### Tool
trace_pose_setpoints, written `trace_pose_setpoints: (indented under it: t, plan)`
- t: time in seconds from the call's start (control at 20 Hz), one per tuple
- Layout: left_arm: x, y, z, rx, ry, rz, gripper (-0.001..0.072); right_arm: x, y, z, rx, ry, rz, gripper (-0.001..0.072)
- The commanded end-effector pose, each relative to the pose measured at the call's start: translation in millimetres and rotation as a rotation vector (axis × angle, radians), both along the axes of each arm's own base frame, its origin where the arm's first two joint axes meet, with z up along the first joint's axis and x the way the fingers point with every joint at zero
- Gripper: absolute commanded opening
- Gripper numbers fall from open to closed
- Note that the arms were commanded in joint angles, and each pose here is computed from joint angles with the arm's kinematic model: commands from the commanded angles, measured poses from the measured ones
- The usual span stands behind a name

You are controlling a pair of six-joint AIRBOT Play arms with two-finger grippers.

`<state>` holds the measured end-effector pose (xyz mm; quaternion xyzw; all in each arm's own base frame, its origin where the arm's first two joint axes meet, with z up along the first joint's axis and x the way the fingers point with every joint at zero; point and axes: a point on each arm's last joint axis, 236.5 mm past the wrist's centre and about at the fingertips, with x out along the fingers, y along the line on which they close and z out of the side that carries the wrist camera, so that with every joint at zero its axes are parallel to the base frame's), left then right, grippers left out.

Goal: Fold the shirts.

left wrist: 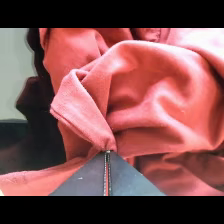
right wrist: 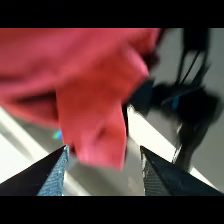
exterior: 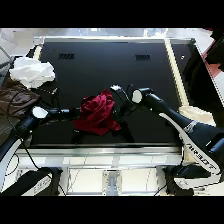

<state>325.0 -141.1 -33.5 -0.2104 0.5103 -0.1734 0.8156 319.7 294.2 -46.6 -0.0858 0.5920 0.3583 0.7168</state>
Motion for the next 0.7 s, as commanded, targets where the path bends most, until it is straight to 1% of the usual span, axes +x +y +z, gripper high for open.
trace_pose_setpoints:
  t: [0.0, 0.1, 0.2, 0.35, 0.5, 0.55, 0.6, 0.65]
  plan:
    - [-9, -4, 0, -0.009, 0.026, -0.025, 0.0018, 23, 20, -5, 0.028, -0.152, -0.003, 0.0493]
    - [-8, -4, 0, -0.009, 0.026, -0.025, 0.0018, 42, 19, -14, 0.031, -0.195, -0.033, 0.0487]
    - [-8, -4, 0, -0.009, 0.026, -0.024, 0.0018, 46, 20, -29, 0.027, -0.187, -0.049, 0.0378]
    - [-8, -4, 0, -0.009, 0.026, -0.025, 0.0018, 35, 15, -51, -0.013, -0.119, -0.034, 0.0378]
    - [-8, -4, 0, -0.009, 0.026, -0.025, 0.0018, 40, 17, -50, -0.003, -0.142, -0.042, 0.0374]
    - [-8, -4, 0, -0.009, 0.026, -0.024, 0.0018, 43, 18, -49, 0.004, -0.153, -0.047, 0.0332]
    - [-8, -4, 0, -0.01, 0.024, -0.024, 0.0018, 45, 19, -48, 0.008, -0.158, -0.05, 0.0065]
    - [-8, -4, 2, -0.01, 0.02, -0.024, 0.0018, 45, 19, -48, 0.01, -0.157, -0.053, 0.0019]
